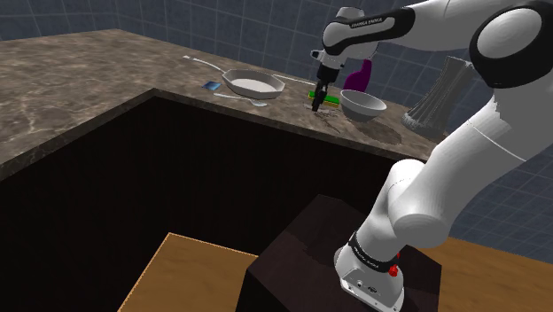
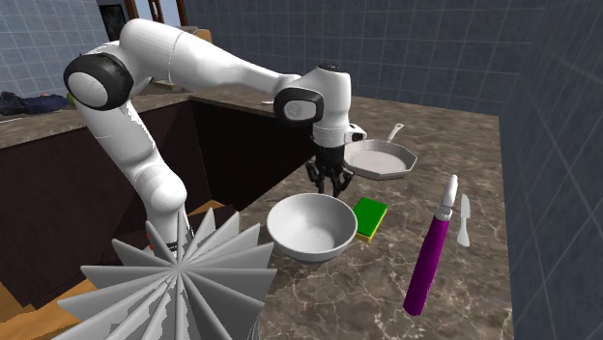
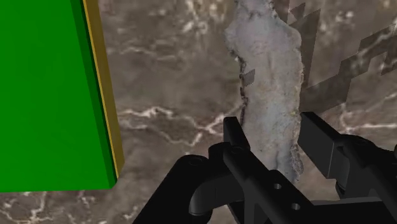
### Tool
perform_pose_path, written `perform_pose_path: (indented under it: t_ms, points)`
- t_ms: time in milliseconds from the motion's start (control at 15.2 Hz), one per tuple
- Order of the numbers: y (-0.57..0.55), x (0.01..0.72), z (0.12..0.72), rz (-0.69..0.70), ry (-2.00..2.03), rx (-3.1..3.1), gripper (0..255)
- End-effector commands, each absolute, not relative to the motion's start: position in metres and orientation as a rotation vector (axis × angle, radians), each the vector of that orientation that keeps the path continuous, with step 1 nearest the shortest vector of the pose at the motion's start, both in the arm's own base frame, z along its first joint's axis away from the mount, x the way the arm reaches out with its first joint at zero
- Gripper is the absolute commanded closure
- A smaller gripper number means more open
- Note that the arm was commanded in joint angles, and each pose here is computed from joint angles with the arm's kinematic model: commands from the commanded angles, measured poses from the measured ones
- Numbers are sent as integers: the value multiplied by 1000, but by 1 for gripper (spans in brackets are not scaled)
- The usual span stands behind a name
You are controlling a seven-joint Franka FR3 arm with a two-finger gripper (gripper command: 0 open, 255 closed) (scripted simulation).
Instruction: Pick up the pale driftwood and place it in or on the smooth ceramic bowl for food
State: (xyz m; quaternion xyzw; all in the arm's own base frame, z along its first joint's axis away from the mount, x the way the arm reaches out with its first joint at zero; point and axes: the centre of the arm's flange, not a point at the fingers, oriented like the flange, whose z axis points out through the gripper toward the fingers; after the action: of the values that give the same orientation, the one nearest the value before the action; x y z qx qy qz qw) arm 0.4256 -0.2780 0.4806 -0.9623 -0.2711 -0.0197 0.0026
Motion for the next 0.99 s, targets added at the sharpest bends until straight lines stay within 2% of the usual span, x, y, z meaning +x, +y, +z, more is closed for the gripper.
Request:
perform_pose_path:
  t_ms: [0,924]
  points:
    - [-278,425,489,-60,-849,-3020,255]
    - [-278,425,563,-60,-849,-3020,255]
